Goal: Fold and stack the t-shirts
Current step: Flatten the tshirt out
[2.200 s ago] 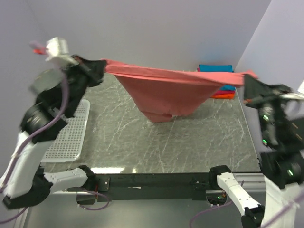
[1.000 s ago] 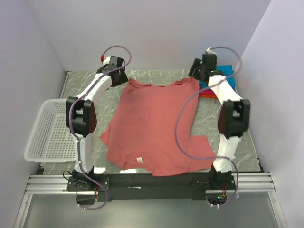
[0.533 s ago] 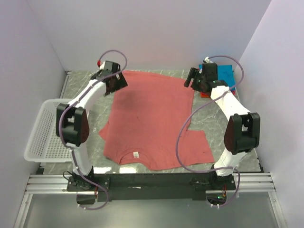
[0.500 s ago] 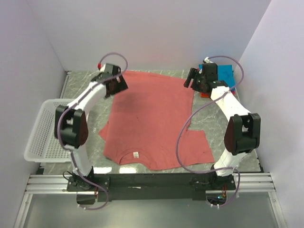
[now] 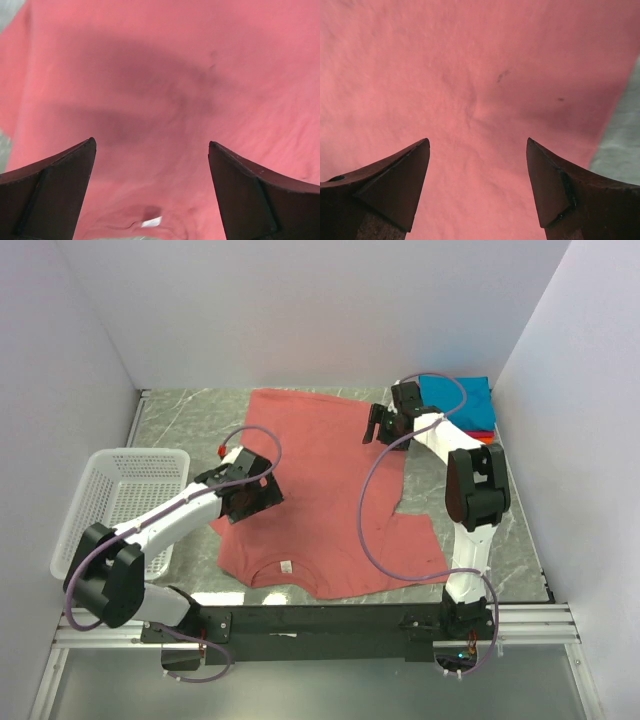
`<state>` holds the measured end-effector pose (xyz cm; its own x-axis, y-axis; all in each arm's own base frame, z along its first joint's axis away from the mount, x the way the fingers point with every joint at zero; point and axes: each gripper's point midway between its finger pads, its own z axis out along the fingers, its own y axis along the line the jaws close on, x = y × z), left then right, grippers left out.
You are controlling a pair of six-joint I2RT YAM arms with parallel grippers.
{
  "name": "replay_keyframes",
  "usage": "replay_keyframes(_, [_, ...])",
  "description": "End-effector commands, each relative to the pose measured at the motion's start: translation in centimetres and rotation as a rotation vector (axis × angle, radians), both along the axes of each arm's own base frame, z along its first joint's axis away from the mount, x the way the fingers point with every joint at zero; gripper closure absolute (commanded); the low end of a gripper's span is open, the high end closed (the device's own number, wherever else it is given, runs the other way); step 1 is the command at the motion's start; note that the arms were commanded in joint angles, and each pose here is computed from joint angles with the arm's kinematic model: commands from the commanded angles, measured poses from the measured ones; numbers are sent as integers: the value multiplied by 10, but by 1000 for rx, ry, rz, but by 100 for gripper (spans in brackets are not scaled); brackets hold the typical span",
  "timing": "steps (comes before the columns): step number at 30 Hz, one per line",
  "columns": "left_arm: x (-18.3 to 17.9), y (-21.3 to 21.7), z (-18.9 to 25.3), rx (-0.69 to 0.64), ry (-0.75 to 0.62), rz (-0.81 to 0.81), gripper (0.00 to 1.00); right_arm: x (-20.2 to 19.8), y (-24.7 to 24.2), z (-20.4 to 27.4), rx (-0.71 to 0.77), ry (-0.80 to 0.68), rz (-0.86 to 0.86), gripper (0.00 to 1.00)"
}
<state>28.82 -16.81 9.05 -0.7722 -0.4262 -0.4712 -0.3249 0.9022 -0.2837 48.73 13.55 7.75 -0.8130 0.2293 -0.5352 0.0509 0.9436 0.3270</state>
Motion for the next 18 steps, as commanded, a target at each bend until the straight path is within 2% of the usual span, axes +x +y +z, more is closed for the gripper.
replay_keyframes(1, [-9,1,-6,-63,-9,66,1,6,15,4,25,10,28,16])
replay_keyframes(6, [-14,14,-13,-10,27,135,1,-5,17,-19,21,66,24,16])
replay_keyframes(12, [-15,36,18,-11,-73,243,1,-16,18,-34,34,96,24,16])
replay_keyframes(18, [-17,72,26,77,-86,357,1,-28,29,-43,110,144,41,16])
